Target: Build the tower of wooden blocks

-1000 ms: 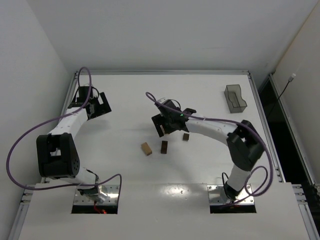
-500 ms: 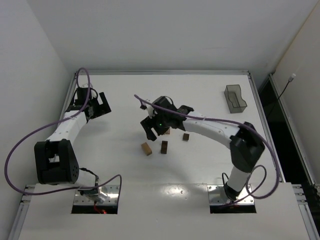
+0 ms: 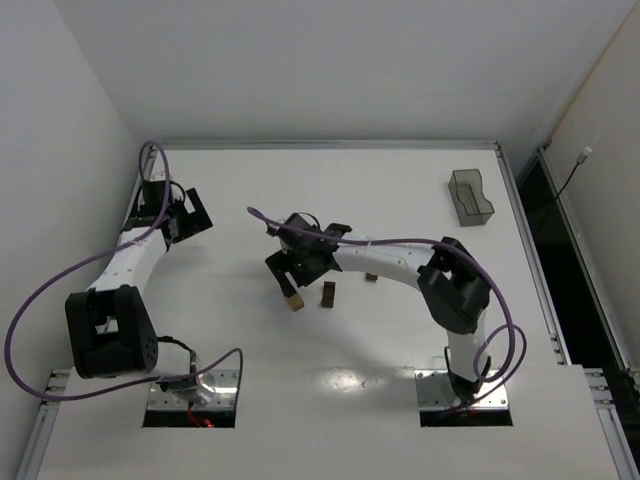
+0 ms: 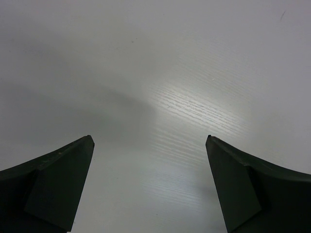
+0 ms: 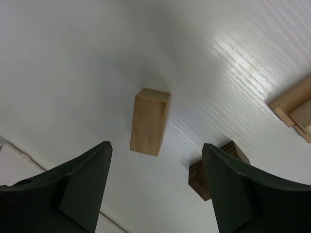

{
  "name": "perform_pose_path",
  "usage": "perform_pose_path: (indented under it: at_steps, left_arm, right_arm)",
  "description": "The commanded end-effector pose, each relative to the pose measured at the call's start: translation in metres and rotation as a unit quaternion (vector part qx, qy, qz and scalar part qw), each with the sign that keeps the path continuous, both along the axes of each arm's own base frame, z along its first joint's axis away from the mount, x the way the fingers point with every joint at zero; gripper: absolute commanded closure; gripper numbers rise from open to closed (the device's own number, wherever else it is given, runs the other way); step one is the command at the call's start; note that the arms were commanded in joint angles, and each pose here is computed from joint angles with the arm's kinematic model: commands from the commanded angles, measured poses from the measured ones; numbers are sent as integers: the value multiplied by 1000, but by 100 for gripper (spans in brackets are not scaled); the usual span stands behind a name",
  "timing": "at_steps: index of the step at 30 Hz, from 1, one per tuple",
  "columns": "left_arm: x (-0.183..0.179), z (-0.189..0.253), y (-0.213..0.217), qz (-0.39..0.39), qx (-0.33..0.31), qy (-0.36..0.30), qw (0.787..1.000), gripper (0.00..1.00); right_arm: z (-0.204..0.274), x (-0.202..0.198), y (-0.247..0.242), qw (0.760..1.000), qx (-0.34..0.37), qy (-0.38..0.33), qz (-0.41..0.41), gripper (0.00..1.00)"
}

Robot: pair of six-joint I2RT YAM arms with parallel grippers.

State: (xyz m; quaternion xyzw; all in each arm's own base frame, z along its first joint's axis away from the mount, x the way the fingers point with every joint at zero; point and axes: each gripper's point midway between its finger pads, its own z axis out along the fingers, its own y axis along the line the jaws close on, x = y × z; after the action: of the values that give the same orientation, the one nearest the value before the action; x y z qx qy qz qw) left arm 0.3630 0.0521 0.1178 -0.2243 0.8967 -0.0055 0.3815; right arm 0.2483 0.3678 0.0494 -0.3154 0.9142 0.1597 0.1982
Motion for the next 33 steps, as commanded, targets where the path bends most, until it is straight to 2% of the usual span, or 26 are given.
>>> perform_pose_path:
  at_steps: [1, 7, 16, 19, 20, 22, 23, 27, 29, 32, 33]
  left_arm:
    - [8, 6, 1, 3, -3, -18, 1000, 0]
    - [14, 5, 2, 6, -7, -13, 1000, 0]
    - [14, 5, 3, 9, -4, -13, 1000, 0]
    - [14, 5, 3, 9, -4, -13, 1000, 0]
    - [14, 5, 3, 9, -4, -13, 1000, 0]
    - [14, 5, 3, 9, -4, -13, 1000, 0]
    - [14, 5, 3, 9, -4, -13, 1000, 0]
    - [12, 2, 3, 9, -5, -8, 1000, 0]
    - [11, -1, 3, 9, -5, -8, 1000, 0]
    - [11, -1, 3, 9, -5, -8, 1000, 0]
    - [11, -1, 3, 9, -5, -8, 1000, 0]
  right_arm:
    - [3, 7, 18, 1000, 11, -11, -13, 28]
    - [-21, 0, 13, 1000, -18, 8, -16, 28]
    - [-39, -3, 7, 999, -41, 21, -22, 35]
    - [-43, -1, 7, 999, -43, 17, -24, 51]
    - [-43, -1, 7, 999, -43, 17, -24, 66]
    - [-42, 1, 9, 999, -41, 13, -20, 85]
    - [-42, 1, 9, 999, -41, 13, -20, 100]
    - [-15, 9, 15, 999, -21, -13, -21, 100]
    - [18, 29, 16, 998, -6, -52, -42, 100]
    - [66, 65, 6, 988, 2, -116, -104, 100]
    - [93, 77, 5, 980, 27, -136, -141, 100]
